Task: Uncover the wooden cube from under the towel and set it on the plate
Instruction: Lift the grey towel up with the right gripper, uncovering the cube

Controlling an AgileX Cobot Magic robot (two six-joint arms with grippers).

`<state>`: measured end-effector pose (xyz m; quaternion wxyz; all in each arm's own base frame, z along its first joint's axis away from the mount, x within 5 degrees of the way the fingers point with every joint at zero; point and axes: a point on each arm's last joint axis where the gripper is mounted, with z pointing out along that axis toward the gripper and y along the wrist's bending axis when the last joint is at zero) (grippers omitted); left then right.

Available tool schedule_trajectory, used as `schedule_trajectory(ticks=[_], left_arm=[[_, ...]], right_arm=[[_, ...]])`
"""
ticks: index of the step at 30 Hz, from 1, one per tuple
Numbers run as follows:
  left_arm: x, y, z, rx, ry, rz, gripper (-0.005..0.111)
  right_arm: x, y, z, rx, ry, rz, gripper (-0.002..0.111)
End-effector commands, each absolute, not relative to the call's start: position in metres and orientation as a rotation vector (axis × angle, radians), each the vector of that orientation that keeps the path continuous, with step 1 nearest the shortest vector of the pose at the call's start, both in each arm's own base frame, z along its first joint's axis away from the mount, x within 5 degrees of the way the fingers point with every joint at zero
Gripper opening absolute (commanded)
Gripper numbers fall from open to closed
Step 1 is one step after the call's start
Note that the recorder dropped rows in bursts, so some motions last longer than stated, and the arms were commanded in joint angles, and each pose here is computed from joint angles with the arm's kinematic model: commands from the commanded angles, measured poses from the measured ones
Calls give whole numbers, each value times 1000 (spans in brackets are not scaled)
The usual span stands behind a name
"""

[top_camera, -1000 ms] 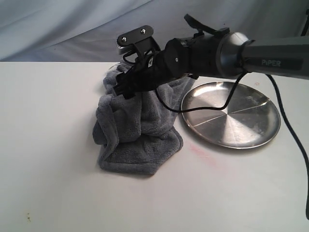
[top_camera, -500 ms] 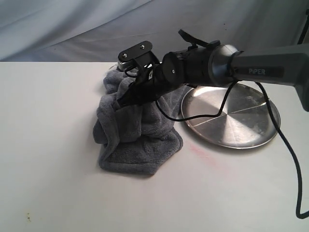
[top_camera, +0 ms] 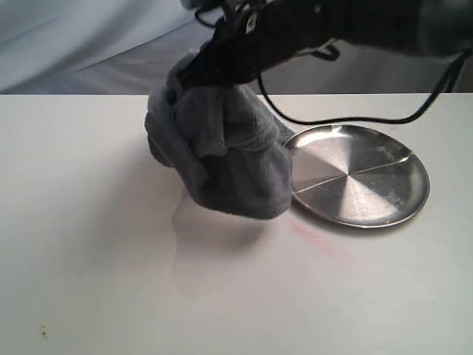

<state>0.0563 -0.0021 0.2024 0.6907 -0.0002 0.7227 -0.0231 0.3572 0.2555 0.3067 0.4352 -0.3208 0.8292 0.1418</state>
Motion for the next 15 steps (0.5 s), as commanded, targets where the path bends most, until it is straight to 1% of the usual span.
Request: schedule_trajectory(ticks=[1,4,6,13,15], left_arm=[[56,-2,201,0,1617,-52,1],[56,-2,201,0,1617,-52,1],[56,-2,201,-2,1617,-54,1],[56,-2,201,-2,1617,-54,1],[56,-2,201,-2,1617,-54,1]], right_arm=[[330,237,370,-793,1920,357,0],[314,226,398,-773,1860,367,0],[305,221,408,-773,1855,373,0],[286,214,412,-857,1947,409,0],[283,217,413,-868,1938,476,0]])
